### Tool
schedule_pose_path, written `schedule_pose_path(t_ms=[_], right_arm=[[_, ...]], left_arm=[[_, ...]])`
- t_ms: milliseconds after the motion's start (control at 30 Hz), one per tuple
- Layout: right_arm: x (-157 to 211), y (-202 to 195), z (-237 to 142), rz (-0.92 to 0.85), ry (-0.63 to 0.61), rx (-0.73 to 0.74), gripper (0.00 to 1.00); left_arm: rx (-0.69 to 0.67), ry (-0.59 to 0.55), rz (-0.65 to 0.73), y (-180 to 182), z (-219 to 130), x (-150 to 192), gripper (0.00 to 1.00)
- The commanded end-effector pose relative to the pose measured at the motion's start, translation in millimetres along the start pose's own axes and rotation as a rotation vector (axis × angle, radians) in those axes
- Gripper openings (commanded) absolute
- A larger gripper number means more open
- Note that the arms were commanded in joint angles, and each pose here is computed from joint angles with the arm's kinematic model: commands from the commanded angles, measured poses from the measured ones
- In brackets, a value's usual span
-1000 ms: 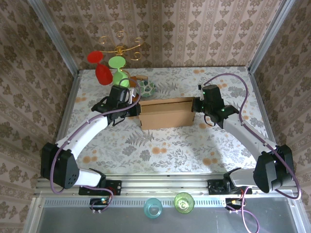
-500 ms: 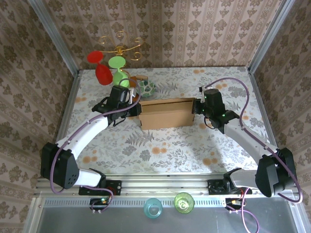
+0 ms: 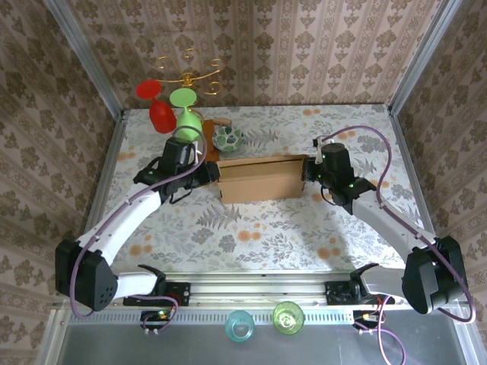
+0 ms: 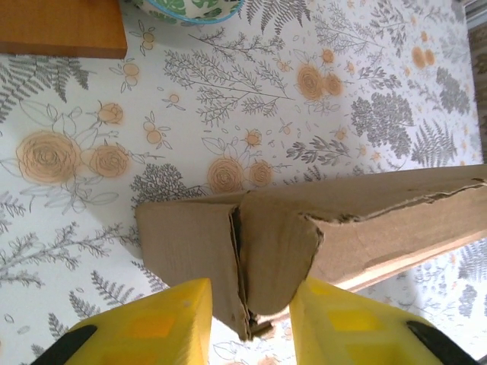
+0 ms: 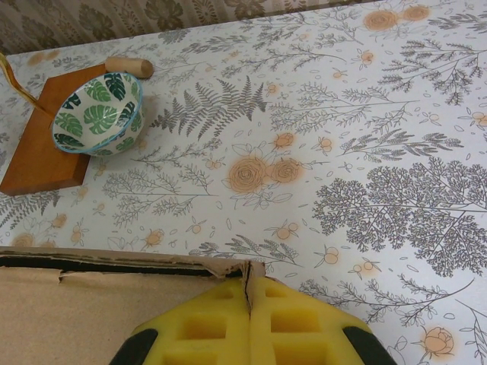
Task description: Fold the paper box
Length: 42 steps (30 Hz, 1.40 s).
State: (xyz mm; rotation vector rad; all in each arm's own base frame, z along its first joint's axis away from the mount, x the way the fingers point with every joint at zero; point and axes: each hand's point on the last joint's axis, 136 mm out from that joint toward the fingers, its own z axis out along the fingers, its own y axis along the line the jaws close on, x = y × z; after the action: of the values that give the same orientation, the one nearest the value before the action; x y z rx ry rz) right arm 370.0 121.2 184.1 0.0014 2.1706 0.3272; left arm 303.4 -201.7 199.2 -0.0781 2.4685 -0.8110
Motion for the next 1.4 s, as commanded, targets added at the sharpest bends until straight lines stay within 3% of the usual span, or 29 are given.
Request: schedule_pose_path(t_ms=[0,167,367,733,1100,1367], right_arm=[[83.2,-18.0,5.0,-0.03,0.29,0.058,0.0],[81.2,-17.1,5.7,-0.03,0.293,0.056,0.0],[78.5,-16.2,6.8,-0.032,0.295,0.057,0.0],[77.6,-14.8,10.1,-0.031,0.303,0.057,0.0],[72.8,-13.7,12.9,-0.03,0.3,0.056,0.0],[71.2,-13.2,11.6,-0.033,0.296,0.055,0.0]], left_arm=[[0.036,0.008,-0.082,-4.9,-7.8,3.3,0.33],[0.078,-0.058,-0.042,-19.3,-23.9,-11.6,0.31],[0.053,0.024,0.019,-12.1,-13.0,-8.3,0.23],[0.031,0.019,0.109,-22.8,-1.8,-13.1,0.24],[-0.04,0.028,0.167,-11.0,8.0,-15.0,0.21],[-0.071,0.04,0.195,-4.2,14.3,-11.3,0.04]])
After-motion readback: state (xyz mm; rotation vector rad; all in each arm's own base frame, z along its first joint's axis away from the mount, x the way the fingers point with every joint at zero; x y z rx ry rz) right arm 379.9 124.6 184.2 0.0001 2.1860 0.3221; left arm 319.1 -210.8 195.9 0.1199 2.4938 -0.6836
